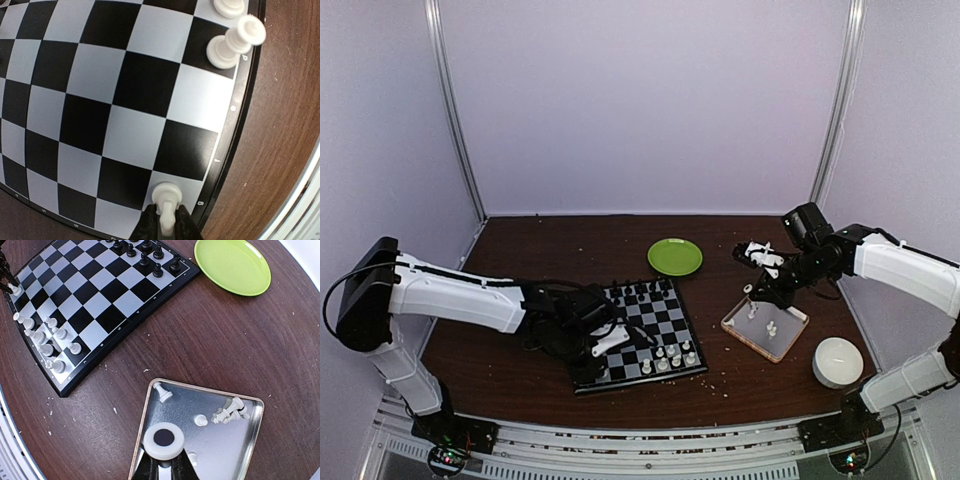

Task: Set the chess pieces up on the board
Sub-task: Place the knight at b1.

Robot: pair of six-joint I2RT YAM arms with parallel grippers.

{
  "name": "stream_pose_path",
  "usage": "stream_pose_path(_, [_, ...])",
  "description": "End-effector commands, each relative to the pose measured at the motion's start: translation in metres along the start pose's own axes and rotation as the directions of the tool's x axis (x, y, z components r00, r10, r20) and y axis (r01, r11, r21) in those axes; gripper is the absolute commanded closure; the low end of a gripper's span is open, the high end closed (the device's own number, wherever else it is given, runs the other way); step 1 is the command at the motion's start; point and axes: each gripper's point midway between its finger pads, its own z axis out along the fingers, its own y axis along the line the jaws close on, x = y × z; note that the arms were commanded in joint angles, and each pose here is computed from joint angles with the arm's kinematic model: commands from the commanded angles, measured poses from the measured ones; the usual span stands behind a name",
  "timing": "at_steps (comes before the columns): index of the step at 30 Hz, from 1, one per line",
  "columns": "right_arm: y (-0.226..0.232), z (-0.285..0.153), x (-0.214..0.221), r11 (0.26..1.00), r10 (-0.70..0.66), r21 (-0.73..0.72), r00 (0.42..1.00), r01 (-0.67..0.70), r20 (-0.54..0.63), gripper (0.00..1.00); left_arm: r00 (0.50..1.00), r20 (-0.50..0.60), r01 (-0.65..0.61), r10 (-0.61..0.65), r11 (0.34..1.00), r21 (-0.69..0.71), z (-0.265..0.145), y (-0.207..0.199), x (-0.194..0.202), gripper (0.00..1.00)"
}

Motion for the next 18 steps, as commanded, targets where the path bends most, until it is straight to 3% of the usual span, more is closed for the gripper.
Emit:
stream_pose_path(1, [0.000,0.002,0.004,1.000,-0.002,-0.008,1.000,0.002,-0.012,0.96,0.999,0.031,-0.009,0.009,1.000,0.007,-0.005,-0.003,-0.003,0.87])
stream_pose_path(18, [0.000,0.004,0.006,1.000,0.000,-0.011,1.000,0.000,-0.020,0.96,0.997,0.074,-0.005,0.005,1.000,-0.003,-0.009,-0.001,-0.016,0.85])
